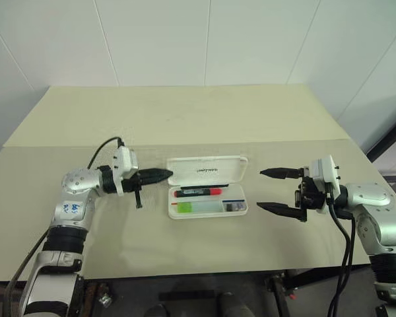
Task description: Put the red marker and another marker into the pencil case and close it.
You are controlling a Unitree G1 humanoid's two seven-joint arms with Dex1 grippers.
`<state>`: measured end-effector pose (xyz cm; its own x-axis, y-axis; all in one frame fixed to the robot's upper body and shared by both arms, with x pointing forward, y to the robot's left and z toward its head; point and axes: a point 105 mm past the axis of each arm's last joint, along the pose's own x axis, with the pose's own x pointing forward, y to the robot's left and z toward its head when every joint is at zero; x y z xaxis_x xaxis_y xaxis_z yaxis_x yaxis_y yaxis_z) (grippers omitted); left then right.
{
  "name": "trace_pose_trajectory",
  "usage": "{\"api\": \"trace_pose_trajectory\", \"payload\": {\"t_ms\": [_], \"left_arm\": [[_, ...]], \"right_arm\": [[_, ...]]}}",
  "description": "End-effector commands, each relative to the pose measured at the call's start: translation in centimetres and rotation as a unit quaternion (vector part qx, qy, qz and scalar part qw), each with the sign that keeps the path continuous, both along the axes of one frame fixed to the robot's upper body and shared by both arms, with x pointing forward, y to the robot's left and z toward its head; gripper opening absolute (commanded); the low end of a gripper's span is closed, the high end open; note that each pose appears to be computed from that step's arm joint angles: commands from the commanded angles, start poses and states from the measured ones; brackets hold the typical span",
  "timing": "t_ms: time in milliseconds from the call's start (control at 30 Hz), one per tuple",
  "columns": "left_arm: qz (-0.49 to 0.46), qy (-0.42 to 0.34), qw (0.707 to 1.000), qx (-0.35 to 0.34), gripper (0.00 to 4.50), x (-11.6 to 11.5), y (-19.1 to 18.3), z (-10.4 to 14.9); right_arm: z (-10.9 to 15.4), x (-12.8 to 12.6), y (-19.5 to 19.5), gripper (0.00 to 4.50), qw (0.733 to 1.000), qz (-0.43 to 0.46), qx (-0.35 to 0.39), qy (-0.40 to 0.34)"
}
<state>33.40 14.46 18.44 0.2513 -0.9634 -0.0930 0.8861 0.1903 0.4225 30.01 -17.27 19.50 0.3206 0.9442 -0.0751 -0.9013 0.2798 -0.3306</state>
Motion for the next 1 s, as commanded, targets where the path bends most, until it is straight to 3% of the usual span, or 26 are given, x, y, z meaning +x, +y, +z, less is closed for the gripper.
{"api": "trace_pose_trajectory", "payload": {"t_ms": [33, 267, 500, 633, 833, 1000], "left_arm": [[-0.051, -0.031, 0.998, 0.008, 0.04, -1.4, -0.7, 1.1], [-0.066, -0.046, 0.997, 0.006, 0.04, -1.7, -1.1, 1.3], [0.019, -0.114, 0.988, -0.103, 0.04, 0.6, -0.2, 5.5], [0.095, -0.144, 0.977, -0.121, 0.04, 2.5, 0.9, 7.2], [0.182, -0.139, 0.97, -0.078, 0.04, 5.1, 2.1, 5.9], [0.177, -0.127, 0.975, -0.046, 0.04, 5.8, 0.8, 4.4]], "right_arm": [[1.2, -0.4, -0.3, 4.5, 0.999, -0.004, -0.003, -0.033], [1.0, -0.3, -0.4, 4.5, 0.999, -0.008, -0.002, -0.031], [0.6, -0.4, -0.6, 4.5, 1.0, -0.009, -0.003, -0.027], [0.6, -0.4, -0.6, 4.5, 1.0, -0.009, -0.003, -0.026], [0.4, -0.3, -0.6, 4.5, 1.0, -0.011, -0.002, -0.025], [0.5, -0.2, -0.7, 4.5, 1.0, -0.013, -0.002, -0.027]]}}
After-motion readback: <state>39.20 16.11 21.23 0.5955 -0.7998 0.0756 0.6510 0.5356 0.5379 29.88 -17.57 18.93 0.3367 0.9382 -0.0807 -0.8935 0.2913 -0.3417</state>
